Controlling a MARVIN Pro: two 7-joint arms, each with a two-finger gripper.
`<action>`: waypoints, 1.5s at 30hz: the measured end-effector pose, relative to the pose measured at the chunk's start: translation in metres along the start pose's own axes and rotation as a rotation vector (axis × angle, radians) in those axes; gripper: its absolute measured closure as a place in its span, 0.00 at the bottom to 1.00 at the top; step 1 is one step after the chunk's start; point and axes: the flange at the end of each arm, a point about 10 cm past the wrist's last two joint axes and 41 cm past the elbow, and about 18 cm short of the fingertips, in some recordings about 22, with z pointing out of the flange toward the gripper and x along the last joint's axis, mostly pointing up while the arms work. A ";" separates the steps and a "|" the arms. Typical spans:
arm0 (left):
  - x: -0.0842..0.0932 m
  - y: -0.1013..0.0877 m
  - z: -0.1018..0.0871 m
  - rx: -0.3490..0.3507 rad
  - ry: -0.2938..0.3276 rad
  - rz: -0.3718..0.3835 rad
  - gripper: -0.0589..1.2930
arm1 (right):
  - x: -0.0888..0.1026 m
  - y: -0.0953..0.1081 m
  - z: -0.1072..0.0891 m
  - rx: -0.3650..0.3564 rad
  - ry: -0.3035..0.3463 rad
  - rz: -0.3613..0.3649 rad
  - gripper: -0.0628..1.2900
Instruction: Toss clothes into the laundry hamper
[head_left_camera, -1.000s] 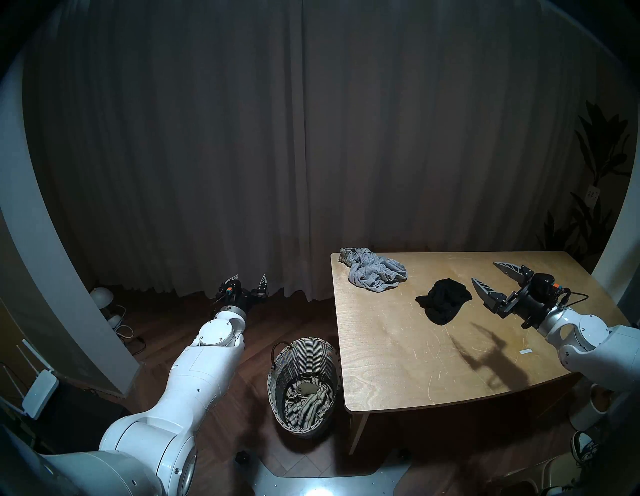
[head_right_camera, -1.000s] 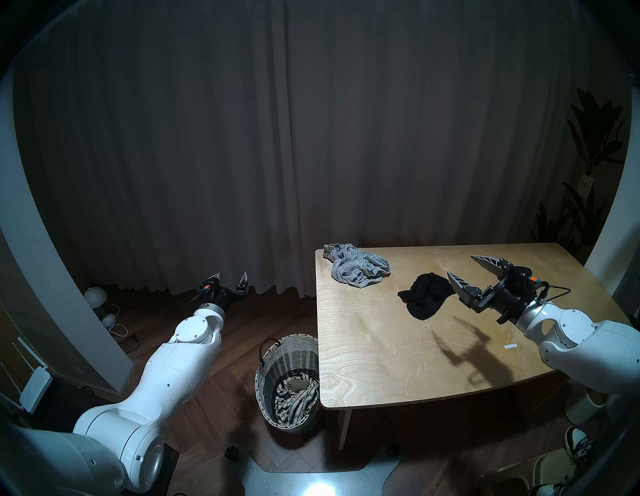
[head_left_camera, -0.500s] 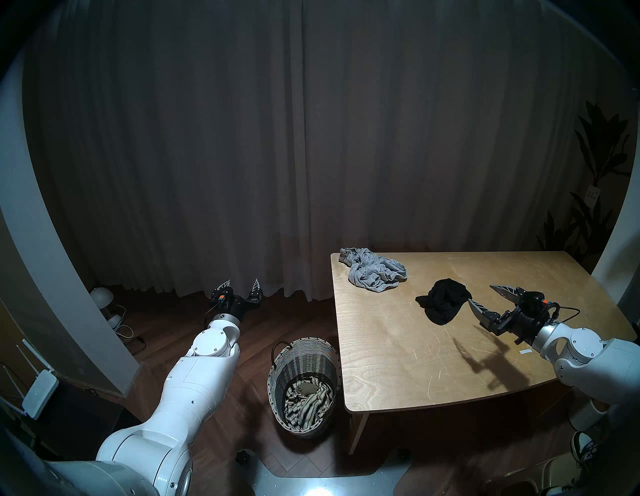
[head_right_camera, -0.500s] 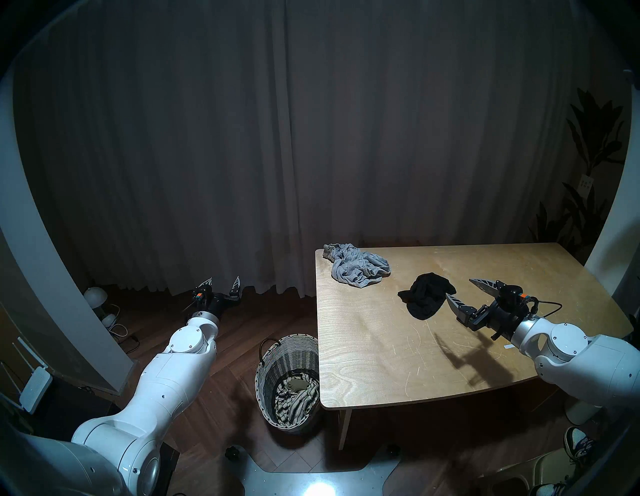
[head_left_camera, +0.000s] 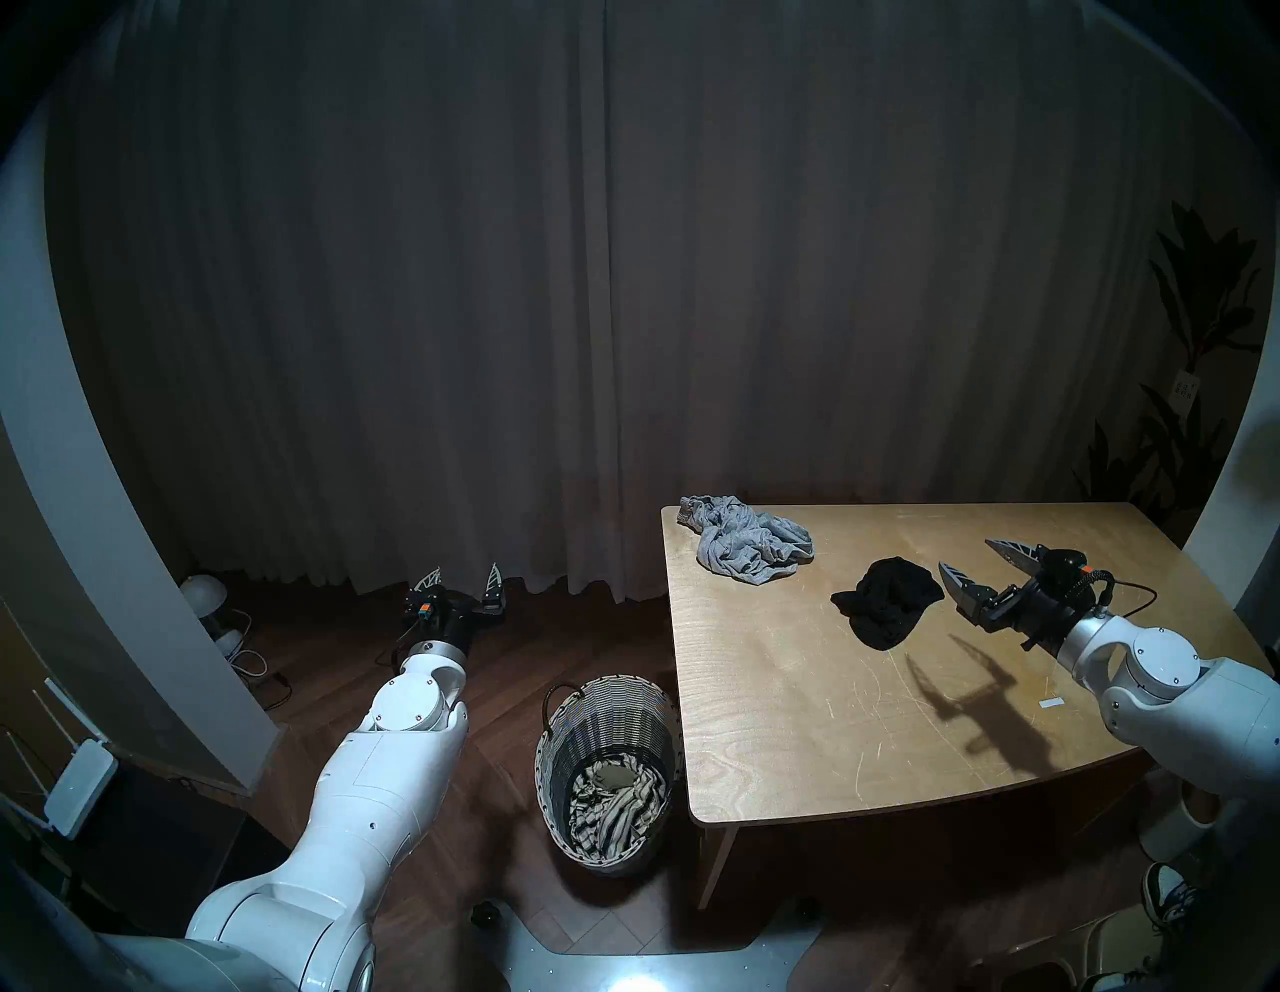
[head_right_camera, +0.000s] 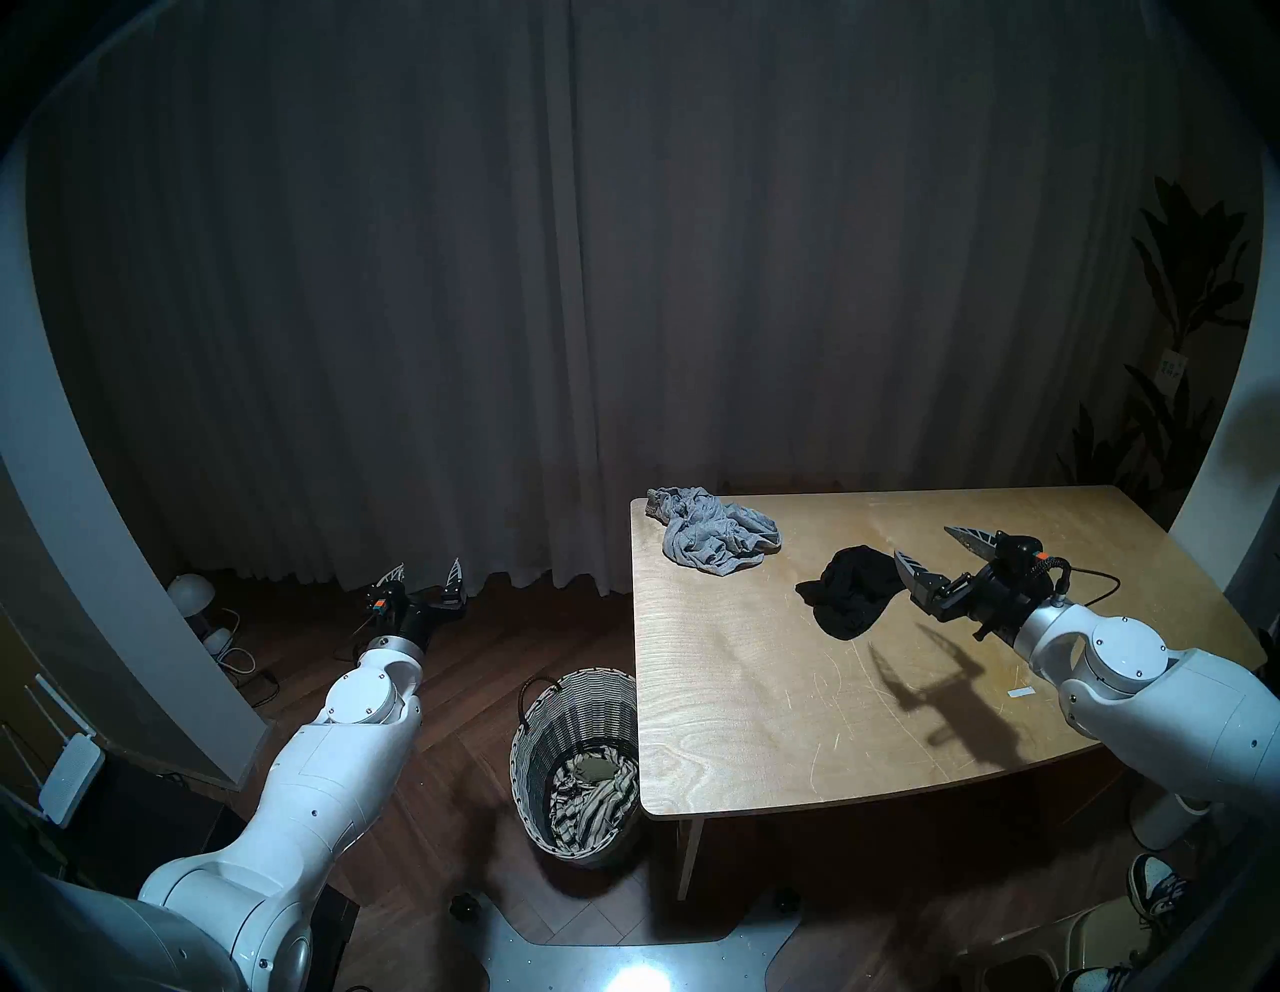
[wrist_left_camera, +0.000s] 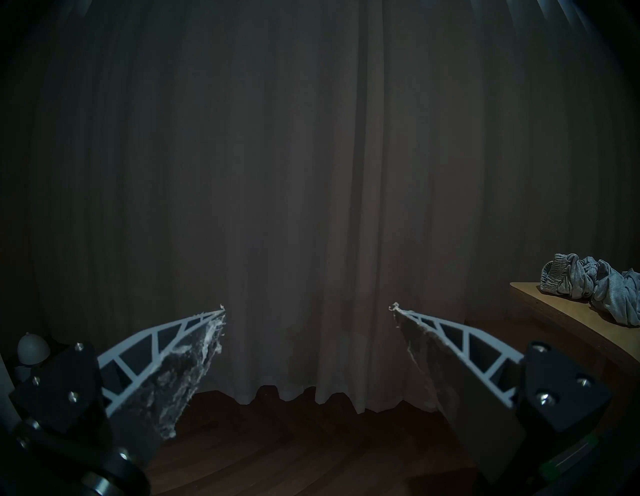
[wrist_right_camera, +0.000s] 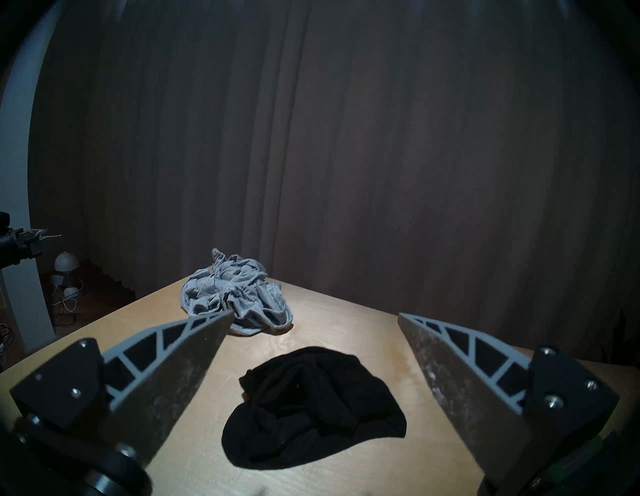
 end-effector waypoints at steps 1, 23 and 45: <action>0.000 -0.001 -0.001 0.002 0.002 0.000 0.04 | 0.001 0.000 0.001 -0.003 0.003 0.000 0.03; 0.011 0.002 -0.017 0.014 0.080 -0.005 0.04 | -0.017 -0.016 0.018 -0.061 -0.054 0.021 0.03; 0.024 0.053 -0.025 -0.117 0.143 -0.011 0.04 | -0.054 -0.024 0.033 -0.127 -0.158 0.022 0.03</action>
